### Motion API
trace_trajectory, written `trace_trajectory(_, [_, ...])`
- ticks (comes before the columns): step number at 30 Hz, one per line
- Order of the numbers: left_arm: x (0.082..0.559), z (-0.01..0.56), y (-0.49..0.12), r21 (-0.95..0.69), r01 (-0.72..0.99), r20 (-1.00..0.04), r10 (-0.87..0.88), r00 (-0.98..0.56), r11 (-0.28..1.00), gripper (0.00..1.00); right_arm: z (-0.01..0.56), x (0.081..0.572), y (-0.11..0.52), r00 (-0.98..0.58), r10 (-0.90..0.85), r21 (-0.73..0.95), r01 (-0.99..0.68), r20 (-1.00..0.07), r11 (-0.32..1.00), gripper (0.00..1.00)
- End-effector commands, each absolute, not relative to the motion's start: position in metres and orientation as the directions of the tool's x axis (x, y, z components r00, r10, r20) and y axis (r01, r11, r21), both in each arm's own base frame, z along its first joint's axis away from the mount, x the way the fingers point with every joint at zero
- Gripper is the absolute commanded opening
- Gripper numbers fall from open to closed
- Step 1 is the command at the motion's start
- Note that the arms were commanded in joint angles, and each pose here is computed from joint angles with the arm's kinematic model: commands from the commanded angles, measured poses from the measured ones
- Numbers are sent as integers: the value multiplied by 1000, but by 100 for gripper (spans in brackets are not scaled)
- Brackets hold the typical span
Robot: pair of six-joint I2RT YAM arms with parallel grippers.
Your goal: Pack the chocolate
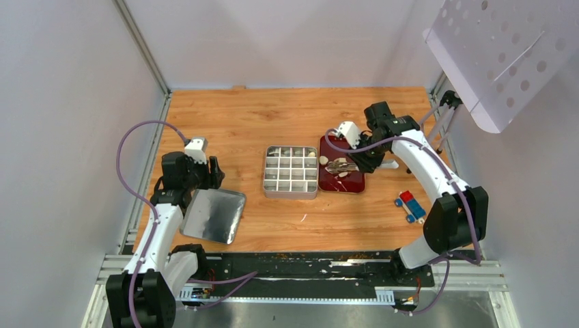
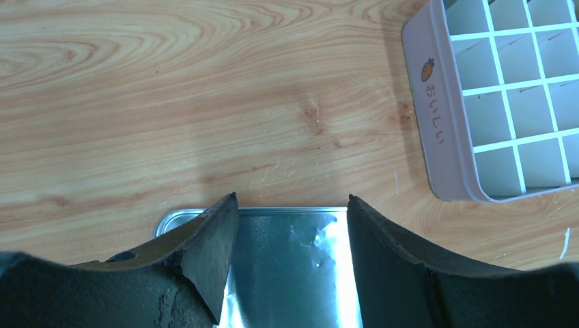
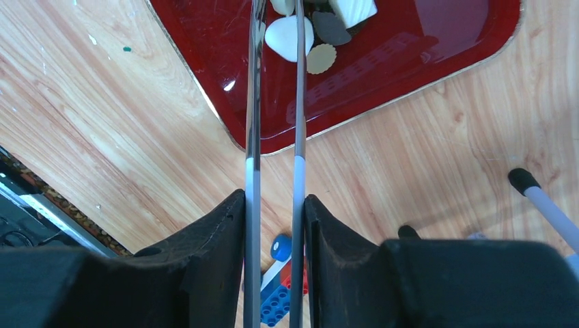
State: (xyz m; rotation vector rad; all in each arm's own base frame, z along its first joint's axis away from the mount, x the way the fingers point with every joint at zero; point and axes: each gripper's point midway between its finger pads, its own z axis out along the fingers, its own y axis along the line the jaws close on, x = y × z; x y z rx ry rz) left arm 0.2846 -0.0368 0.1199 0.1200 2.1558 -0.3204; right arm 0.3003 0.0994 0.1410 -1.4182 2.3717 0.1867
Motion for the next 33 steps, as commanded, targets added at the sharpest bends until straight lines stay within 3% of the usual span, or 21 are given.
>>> trace_trajectory(1, [291, 132, -35, -176, 208, -850, -42, -525, 962, 68, 189, 318, 111, -388, -781, -146, -846, -488, 512, 21])
trace_trajectory(17, [292, 136, -35, -174, 212, -851, -39, -523, 962, 68, 228, 313, 151, -374, -675, -35, -860, -636, 509, 15])
trace_trajectory(30, [292, 138, -35, -169, 212, -856, -37, -515, 963, 68, 210, 307, 171, -380, -697, 31, -888, -608, 458, 16])
trace_trajectory(33, [291, 138, -35, -172, 213, -856, -39, -515, 962, 68, 205, 306, 171, -390, -700, 36, -886, -598, 463, 23])
